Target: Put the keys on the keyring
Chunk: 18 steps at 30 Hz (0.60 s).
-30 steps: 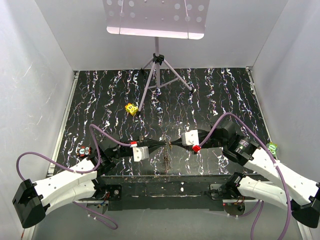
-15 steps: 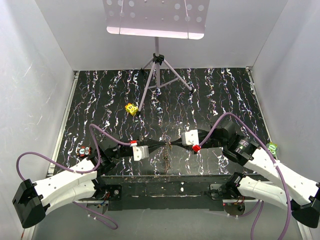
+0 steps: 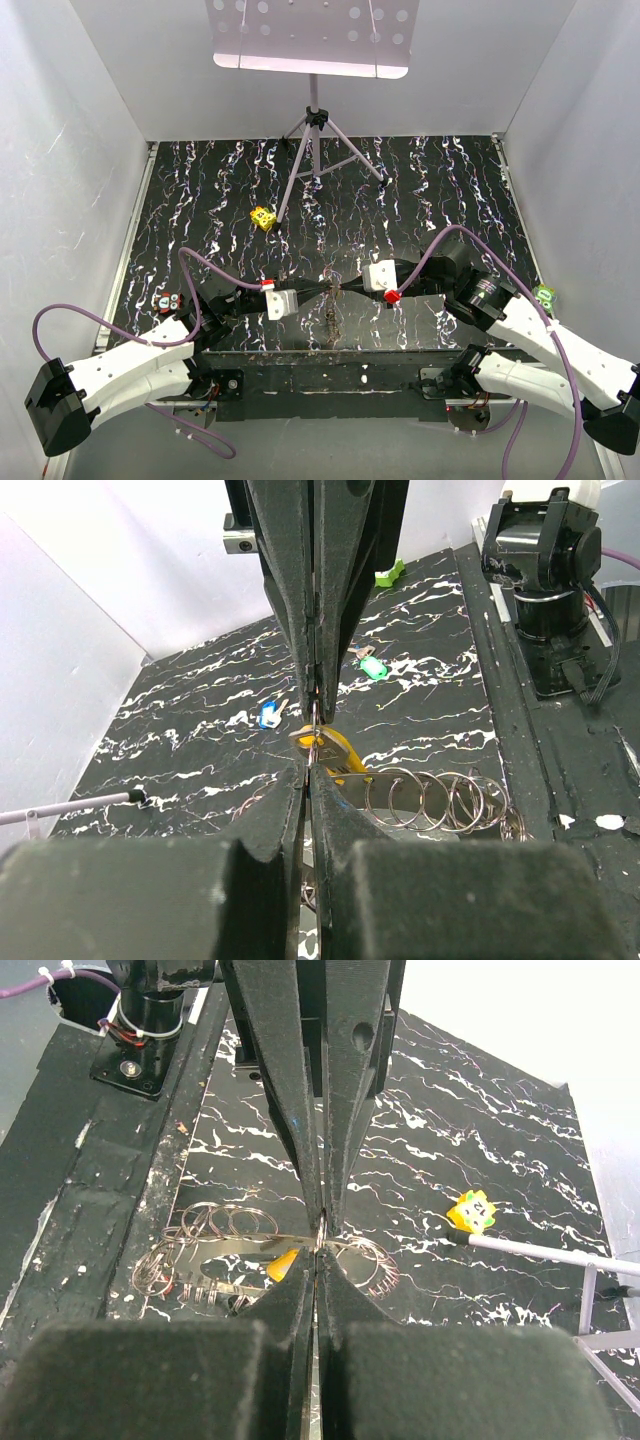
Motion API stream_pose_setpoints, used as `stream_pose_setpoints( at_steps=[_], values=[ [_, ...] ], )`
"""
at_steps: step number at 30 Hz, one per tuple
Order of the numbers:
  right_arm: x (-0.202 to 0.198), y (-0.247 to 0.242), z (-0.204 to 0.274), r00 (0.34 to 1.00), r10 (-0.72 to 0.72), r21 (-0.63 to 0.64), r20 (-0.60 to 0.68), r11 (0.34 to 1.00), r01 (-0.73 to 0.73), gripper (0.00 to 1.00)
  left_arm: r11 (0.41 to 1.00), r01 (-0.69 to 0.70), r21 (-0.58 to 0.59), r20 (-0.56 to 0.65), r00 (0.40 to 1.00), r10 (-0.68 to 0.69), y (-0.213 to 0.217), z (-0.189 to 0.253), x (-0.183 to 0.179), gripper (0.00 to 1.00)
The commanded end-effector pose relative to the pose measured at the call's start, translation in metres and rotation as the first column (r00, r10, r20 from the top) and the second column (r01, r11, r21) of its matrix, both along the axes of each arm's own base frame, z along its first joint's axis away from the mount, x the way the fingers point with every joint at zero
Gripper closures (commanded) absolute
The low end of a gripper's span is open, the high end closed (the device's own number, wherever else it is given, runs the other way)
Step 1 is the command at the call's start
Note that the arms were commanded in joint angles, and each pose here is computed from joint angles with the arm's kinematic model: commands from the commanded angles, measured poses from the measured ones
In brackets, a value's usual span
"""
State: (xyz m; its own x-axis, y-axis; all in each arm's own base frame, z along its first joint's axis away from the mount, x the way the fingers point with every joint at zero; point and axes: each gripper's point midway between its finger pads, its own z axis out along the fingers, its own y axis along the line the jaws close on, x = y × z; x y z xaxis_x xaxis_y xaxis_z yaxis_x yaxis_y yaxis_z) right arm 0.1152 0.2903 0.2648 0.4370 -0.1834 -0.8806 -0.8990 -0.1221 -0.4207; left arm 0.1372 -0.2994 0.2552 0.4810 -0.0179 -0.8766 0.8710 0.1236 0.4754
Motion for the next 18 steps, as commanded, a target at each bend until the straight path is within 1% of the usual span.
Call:
stream_pose_setpoints(
  at_steps=[1,18],
  values=[
    [-0.0025,0.0045,0.0004,1.000,0.015,0.013,-0.004,1.000,-0.015,0.99,0.994,0.006,-0.108,0.082,0.997,0.003,0.0030,0.0404,-0.0035,1.00],
    [0.0002,0.0049,-0.0046,1.000,-0.004,0.001,-0.026,1.000,0.004,0.99,0.994,0.009,-0.113,0.085,0.996,0.000,0.0033,0.0412,-0.0045,1.00]
  ],
)
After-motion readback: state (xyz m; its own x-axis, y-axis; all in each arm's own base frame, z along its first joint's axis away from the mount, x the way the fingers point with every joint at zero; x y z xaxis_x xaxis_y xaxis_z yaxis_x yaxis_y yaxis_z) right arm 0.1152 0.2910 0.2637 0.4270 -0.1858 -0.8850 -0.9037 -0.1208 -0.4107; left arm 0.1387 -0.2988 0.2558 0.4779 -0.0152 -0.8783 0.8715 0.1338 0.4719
